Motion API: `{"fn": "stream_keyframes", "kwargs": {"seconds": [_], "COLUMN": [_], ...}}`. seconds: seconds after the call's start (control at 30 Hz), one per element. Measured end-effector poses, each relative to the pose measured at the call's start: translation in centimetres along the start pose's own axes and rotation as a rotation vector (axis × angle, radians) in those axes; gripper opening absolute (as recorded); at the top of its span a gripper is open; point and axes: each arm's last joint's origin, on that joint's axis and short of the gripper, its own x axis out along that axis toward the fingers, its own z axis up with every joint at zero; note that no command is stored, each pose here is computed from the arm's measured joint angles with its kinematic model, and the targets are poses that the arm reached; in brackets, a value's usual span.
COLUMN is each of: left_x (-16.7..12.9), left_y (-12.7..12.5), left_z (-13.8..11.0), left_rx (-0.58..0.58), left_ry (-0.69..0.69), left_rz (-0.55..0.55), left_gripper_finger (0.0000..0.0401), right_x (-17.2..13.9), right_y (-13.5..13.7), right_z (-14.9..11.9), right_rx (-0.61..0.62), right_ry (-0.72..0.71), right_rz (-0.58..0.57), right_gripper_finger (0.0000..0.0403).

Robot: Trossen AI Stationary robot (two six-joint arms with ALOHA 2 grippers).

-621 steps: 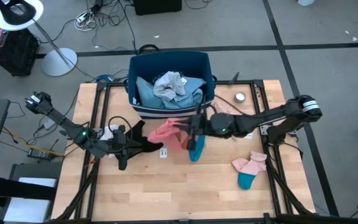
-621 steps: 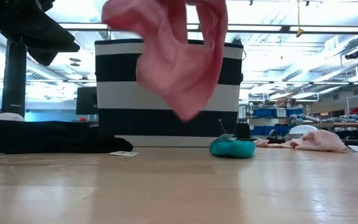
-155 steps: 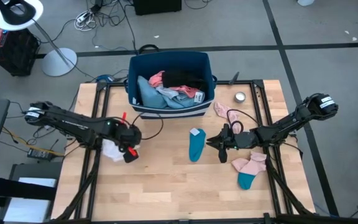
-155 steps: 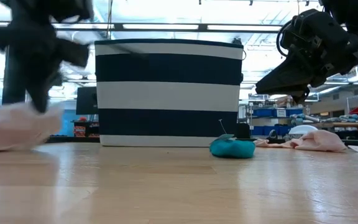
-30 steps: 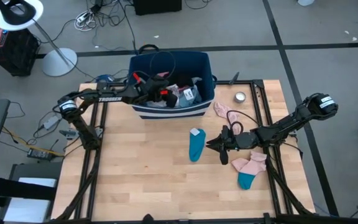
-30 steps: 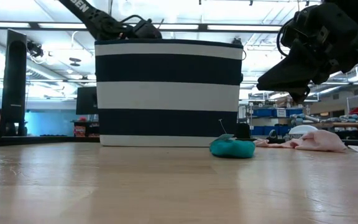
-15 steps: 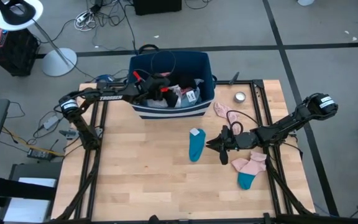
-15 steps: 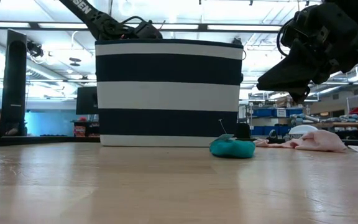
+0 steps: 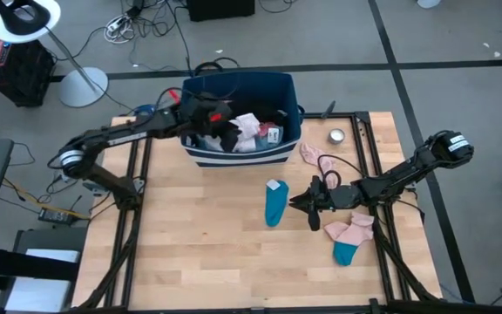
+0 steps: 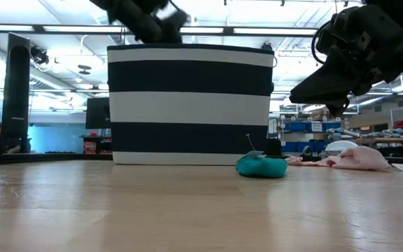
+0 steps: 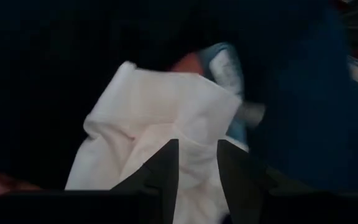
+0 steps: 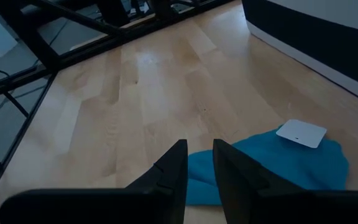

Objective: Sort clothes
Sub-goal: Put the left blue sock into the blue bin

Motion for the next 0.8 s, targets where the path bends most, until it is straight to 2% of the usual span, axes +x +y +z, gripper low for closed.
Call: {"fn": "stream_keyframes", "kwargs": {"seconds": [0.23, 0.37, 0.57, 0.7, 0.8], "left_x": [-4.4, -6.2, -8.3, -9.6, -10.1], "left_y": [-2.1, -3.5, -5.8, -7.1, -7.6], "left_z": [0.6, -0.4, -3.7, -6.4, -8.6], "left_rx": [0.061, 0.102, 0.154, 0.187, 0.216], "left_ry": [-0.088, -0.080, -0.162, -0.225, -0.223], "left_rz": [-0.047, -0.059, -0.052, -0.157, -0.220], "left_gripper_finger": [0.0115, 0.0115, 0.0115, 0.0115, 0.0115], "right_x": [0.0, 0.0, 0.0, 0.0, 0.0], "right_y": [0.0, -0.1, -0.1, -0.1, -0.2], "right_z": [0.0, -0.1, -0.2, -0.2, -0.3], "right_rx": [0.000, -0.005, -0.008, -0.009, -0.011], "right_ry": [0.001, 0.011, 0.019, 0.023, 0.026], "right_rz": [0.000, -0.006, -0.010, -0.012, -0.018], "right_gripper_finger": [0.0077, 0.0077, 0.0077, 0.0077, 0.0077]}}
